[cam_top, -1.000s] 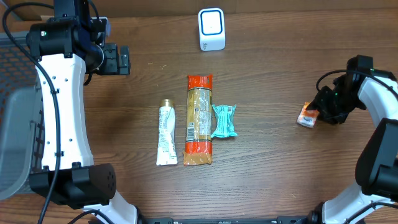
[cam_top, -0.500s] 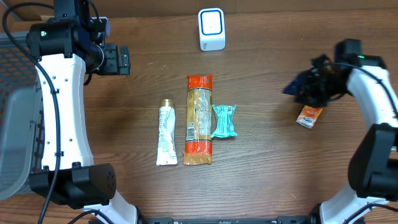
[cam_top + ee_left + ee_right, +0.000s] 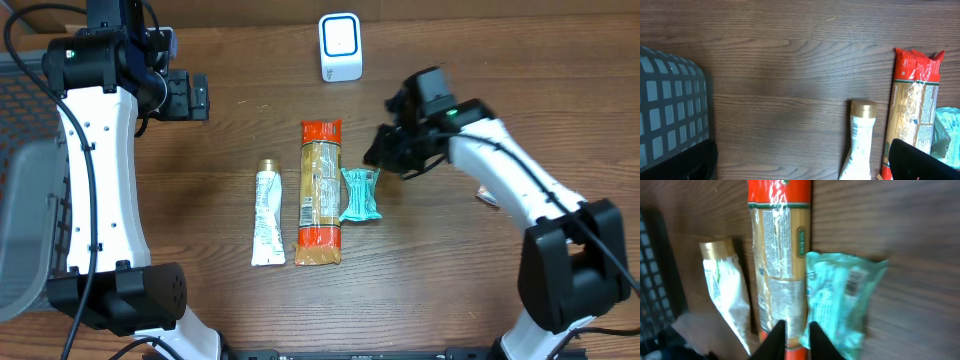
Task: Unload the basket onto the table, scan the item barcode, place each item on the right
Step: 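Move the right gripper to the green wipes pack and grasp it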
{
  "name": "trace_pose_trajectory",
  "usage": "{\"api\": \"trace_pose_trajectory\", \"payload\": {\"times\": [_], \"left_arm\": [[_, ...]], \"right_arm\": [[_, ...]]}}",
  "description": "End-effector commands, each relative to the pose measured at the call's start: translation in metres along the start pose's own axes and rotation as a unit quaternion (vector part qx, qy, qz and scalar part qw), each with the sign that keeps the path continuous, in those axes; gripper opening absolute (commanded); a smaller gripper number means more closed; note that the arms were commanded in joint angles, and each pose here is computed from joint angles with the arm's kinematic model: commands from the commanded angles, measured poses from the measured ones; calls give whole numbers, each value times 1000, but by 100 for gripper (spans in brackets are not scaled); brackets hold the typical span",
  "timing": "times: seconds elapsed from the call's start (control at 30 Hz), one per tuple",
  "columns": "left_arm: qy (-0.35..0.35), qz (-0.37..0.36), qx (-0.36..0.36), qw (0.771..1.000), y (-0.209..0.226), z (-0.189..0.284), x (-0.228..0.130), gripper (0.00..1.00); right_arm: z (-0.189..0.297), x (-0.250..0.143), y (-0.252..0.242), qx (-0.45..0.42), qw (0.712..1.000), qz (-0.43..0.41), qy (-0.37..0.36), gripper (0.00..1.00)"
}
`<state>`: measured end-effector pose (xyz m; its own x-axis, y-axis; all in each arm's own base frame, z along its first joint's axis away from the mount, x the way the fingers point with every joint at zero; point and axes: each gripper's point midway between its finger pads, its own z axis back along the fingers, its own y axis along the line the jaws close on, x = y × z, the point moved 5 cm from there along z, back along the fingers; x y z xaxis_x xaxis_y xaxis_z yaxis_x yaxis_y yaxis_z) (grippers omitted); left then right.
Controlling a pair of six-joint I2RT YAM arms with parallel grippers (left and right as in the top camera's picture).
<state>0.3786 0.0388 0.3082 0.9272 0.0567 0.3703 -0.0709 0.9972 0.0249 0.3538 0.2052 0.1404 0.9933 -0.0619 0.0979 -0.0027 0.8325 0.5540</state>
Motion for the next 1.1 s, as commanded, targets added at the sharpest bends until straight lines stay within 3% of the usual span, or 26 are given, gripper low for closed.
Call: {"api": "trace_pose_trajectory", "payload": {"times": [0.0, 0.2, 0.67, 0.73, 0.93, 1.07], "left_arm": [[5, -13, 1, 1000, -2, -3, 0, 100], [5, -12, 1, 1000, -2, -3, 0, 100], [5, -12, 1, 1000, -2, -3, 0, 100], [5, -12, 1, 1000, -2, -3, 0, 100], [5, -12, 1, 1000, -2, -3, 0, 100], [5, -12, 1, 1000, -2, -3, 0, 100]], "right_arm": [[-16, -6, -6, -43, 998, -50, -11, 9], [-35, -15, -14, -46, 996, -82, -4, 4], [-94, -42, -62, -77, 980, -173, 61, 5], [-96, -41, -64, -73, 979, -179, 66, 13], [-94, -38, -68, -72, 981, -170, 65, 51], [-88, -33, -63, -71, 986, -130, 70, 58]]}}
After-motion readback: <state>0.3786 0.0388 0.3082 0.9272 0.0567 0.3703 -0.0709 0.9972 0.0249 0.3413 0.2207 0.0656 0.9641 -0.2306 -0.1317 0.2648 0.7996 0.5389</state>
